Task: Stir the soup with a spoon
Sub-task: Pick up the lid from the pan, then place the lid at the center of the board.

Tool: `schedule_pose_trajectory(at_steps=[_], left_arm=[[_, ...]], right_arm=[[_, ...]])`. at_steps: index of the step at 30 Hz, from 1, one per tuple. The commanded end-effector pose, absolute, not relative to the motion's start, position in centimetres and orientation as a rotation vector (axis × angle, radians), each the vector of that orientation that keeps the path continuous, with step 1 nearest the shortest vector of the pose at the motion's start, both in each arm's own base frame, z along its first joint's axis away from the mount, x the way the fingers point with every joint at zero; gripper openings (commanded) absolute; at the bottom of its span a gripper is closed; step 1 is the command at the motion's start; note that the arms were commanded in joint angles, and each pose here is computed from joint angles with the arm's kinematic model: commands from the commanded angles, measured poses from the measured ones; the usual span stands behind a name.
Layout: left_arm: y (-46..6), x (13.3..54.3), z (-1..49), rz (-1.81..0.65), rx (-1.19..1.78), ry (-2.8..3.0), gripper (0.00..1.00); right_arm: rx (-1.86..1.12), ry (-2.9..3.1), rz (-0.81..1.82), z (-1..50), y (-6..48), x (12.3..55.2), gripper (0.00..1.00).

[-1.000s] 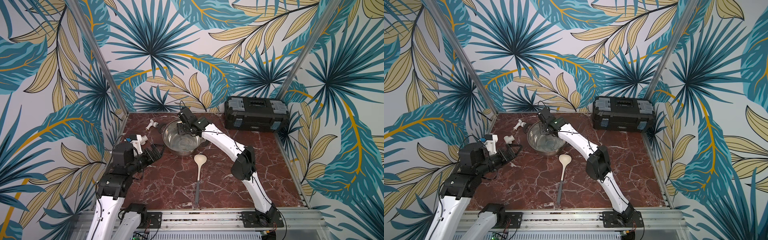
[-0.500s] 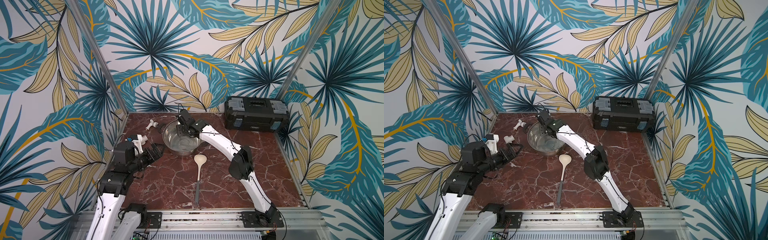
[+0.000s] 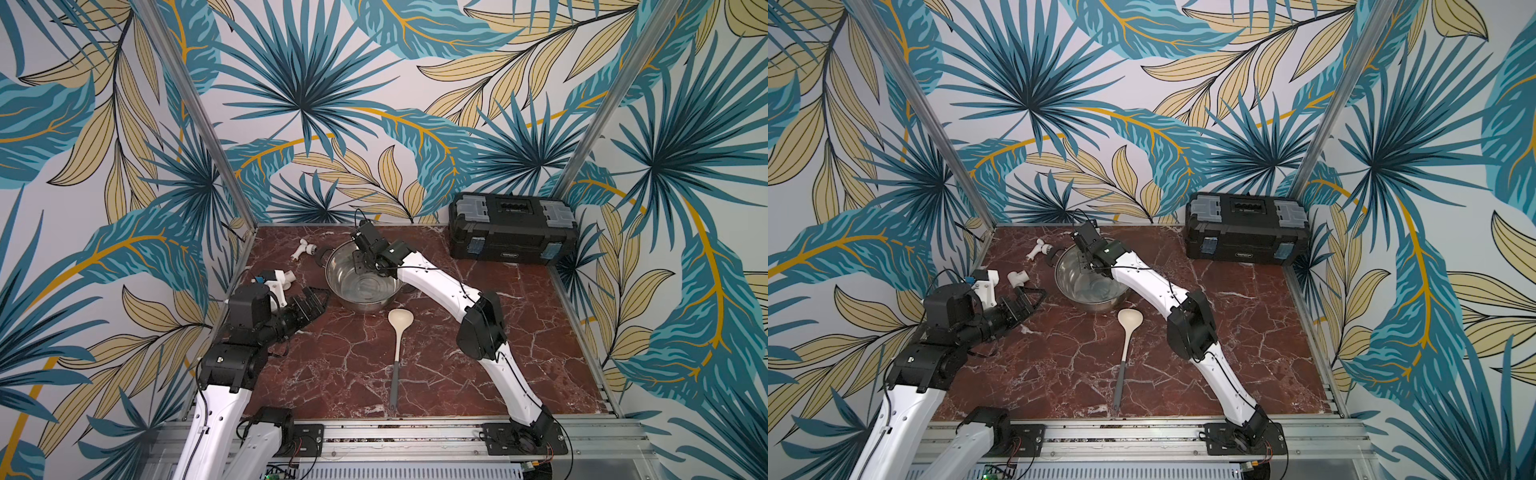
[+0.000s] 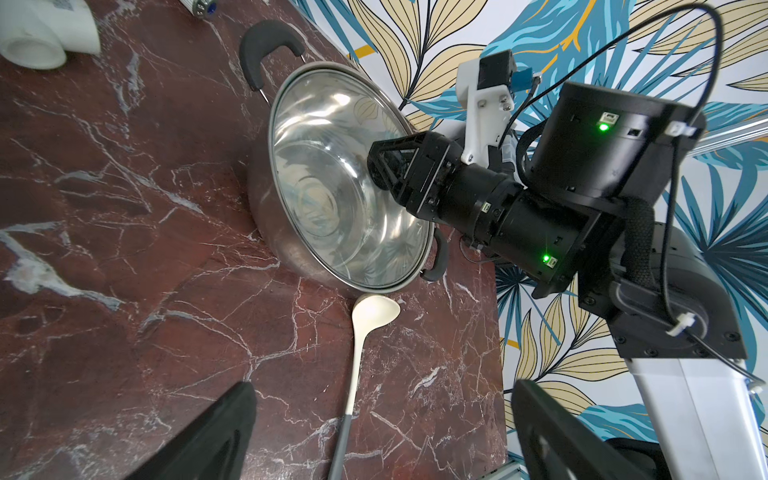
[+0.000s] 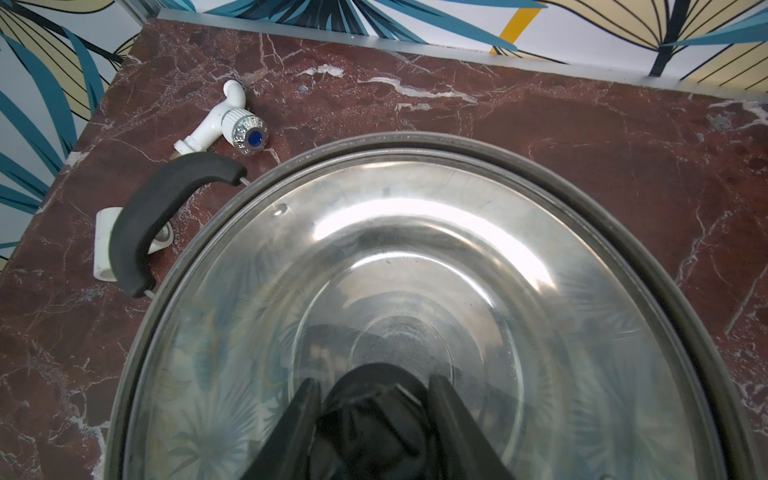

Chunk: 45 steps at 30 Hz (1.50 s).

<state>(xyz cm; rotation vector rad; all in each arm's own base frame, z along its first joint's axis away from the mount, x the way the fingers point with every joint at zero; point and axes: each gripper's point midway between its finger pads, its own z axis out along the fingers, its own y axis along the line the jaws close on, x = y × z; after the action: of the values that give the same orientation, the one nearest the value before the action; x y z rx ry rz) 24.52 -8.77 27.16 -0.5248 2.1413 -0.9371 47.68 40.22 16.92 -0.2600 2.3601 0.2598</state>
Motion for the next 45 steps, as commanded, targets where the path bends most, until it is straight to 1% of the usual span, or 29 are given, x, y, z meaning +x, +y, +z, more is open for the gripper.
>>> schedule_pose_trajectory(at_steps=[1,9,15,20,23,27,30,34,39,45], left_arm=[[-9.0,24.6,26.5,-0.950,-0.514,2.150,1.00],[-9.0,24.3,26.8,-0.950,-0.506,2.152,1.00],[-9.0,24.5,27.2,-0.953,-0.513,2.136,1.00],[-9.2,24.7,27.8,-0.967,-0.492,2.123,1.00],[-9.4,24.8,28.0,-0.976,-0.476,2.115,1.00],[-9.9,25.1,27.8,-1.012,-0.453,2.117,1.00],[-10.9,25.1,26.9,-1.045,-0.418,2.152,1.00],[-13.2,24.4,24.8,-1.084,-0.347,2.234,1.00],[-16.1,22.5,21.0,-1.085,-0.276,2.362,1.00],[-18.3,20.1,16.7,-1.082,-0.244,2.461,1.00]], right_arm=[[-0.270,2.309,0.279,19.9,40.2,47.0,0.37],[-0.248,2.148,0.330,29.1,38.6,46.2,0.33],[-0.229,2.092,0.296,33.4,35.8,44.7,0.30],[-0.183,2.080,0.198,35.2,30.8,42.4,0.29],[-0.126,2.096,0.139,35.0,26.1,40.2,0.27],[-0.006,2.123,0.079,33.1,18.6,36.0,0.27],[0.101,2.186,0.018,28.7,13.2,32.4,0.27],[0.259,2.256,-0.010,23.0,8.1,29.0,0.27],[0.401,2.300,-0.017,17.1,5.2,27.2,0.27],[0.473,2.361,-0.009,12.4,4.9,28.2,0.27]])
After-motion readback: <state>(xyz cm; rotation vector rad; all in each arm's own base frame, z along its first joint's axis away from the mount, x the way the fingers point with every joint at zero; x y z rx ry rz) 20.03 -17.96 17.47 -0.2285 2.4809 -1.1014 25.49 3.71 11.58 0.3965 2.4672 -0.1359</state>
